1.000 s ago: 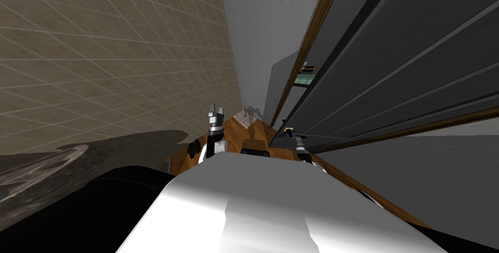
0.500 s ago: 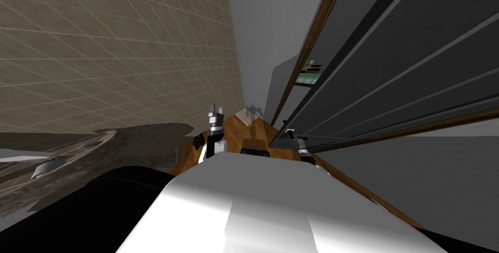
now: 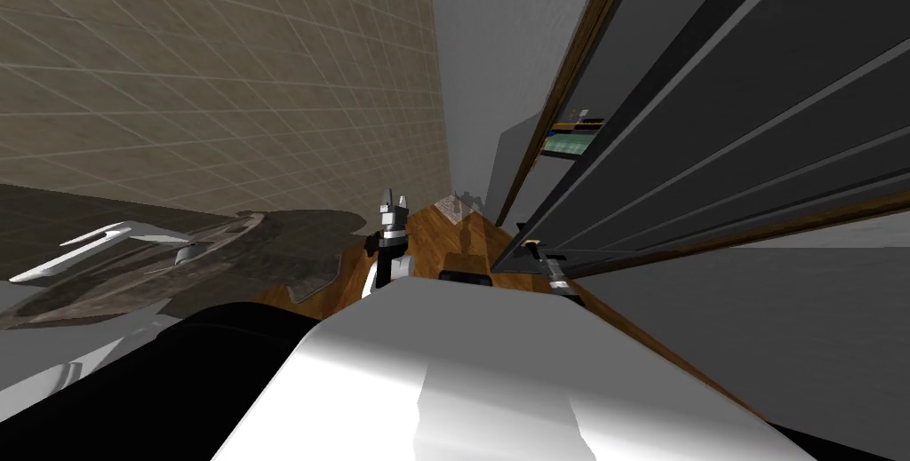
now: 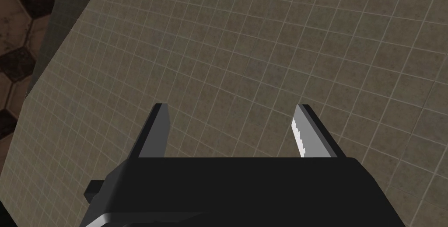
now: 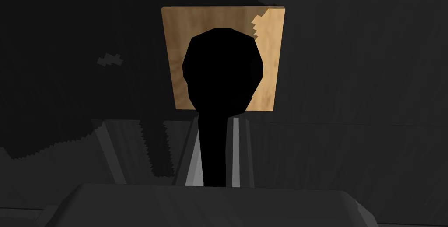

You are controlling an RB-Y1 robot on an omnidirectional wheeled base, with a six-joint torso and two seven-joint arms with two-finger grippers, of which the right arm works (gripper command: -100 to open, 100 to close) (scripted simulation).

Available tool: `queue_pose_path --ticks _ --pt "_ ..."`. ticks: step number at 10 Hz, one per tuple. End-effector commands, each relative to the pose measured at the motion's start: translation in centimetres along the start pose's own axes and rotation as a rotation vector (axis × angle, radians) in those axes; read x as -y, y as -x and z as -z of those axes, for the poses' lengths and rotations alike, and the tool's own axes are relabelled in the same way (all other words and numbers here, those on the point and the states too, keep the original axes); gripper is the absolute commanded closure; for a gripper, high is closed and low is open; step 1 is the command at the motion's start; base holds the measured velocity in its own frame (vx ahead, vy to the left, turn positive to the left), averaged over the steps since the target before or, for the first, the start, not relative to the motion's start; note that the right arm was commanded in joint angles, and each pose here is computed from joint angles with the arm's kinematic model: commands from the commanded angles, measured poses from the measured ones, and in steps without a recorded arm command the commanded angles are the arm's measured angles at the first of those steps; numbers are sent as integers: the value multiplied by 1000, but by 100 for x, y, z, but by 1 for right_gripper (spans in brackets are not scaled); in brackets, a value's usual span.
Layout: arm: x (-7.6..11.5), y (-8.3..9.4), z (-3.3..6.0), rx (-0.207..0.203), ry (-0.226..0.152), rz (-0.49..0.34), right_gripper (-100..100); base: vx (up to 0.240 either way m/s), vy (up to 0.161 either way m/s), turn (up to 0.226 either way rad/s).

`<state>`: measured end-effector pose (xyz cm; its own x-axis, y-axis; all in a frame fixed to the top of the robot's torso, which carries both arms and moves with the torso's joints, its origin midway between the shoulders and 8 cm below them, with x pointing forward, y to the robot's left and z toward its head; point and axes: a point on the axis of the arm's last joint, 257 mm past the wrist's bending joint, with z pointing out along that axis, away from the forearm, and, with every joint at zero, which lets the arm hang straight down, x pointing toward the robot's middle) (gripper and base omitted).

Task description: Pull the door open

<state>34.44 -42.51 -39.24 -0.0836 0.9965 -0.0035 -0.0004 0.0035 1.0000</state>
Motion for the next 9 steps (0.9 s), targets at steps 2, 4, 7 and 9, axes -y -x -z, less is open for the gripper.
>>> queue_pose_path --ticks 2,4,7,9 --pt "6 7 30 -6 0 -2 100 -80 -35 3" --pt "1 14 123 -20 0 -3 100 -91 -43 113" --pt "9 -10 105 -21 -3 -5 100 -106 -47 115" --pt "8 -10 108 -24 -3 -5 100 -214 -73 145"
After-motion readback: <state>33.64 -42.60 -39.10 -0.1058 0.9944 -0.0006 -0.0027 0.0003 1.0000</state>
